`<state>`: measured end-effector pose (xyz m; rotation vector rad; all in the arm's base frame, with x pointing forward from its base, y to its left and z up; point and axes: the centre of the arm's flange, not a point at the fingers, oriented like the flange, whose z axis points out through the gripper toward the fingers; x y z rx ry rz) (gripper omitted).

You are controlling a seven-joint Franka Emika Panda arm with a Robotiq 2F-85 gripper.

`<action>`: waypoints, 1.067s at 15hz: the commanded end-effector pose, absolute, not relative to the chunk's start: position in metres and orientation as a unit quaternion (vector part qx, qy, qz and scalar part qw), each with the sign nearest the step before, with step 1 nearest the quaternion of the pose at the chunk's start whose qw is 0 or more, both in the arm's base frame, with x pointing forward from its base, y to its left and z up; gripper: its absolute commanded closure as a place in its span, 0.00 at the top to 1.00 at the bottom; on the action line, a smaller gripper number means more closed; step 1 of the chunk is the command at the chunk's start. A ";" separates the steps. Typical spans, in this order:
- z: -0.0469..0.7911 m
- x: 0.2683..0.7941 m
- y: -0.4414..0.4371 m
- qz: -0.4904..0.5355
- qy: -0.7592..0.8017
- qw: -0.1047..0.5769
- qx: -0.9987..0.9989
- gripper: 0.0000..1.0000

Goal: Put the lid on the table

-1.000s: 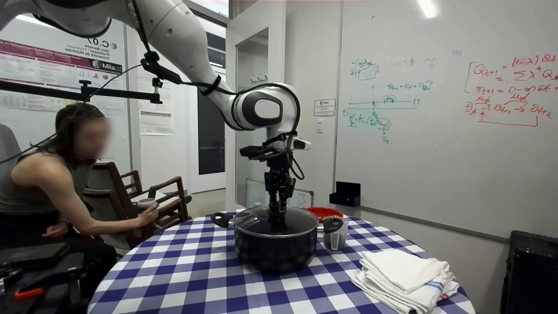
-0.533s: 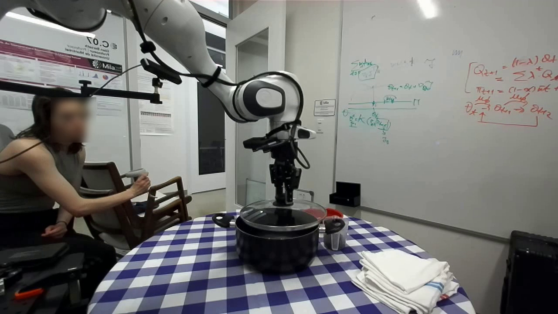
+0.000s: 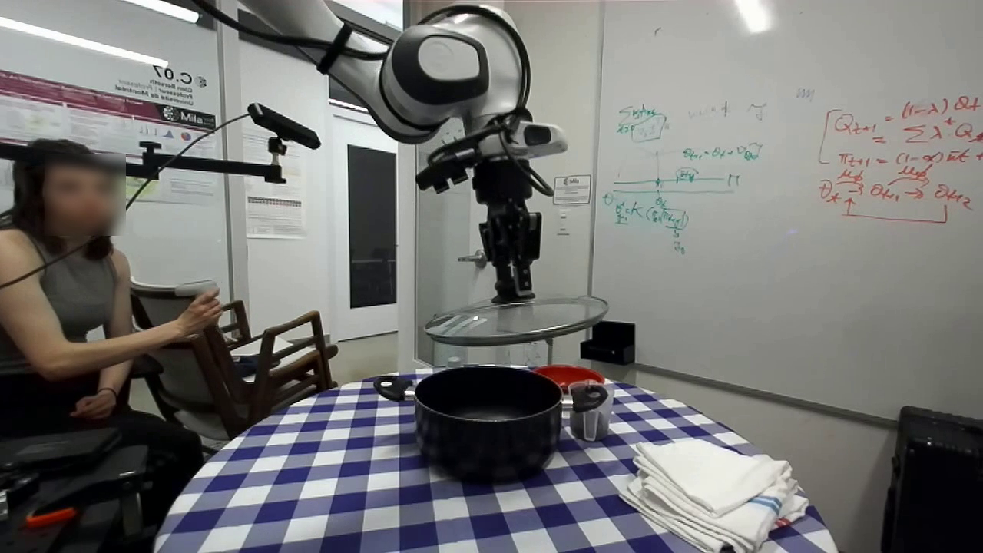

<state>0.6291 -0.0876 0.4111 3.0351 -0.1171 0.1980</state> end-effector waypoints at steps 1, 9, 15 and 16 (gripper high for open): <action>0.427 0.565 -0.139 0.045 -0.064 0.038 0.996 0.25; 0.364 0.464 -0.220 -0.002 -0.147 0.004 0.989 0.25; 0.303 0.437 -0.166 -0.041 -0.117 -0.024 0.992 0.25; 0.295 0.438 -0.156 -0.044 -0.112 -0.026 0.992 0.25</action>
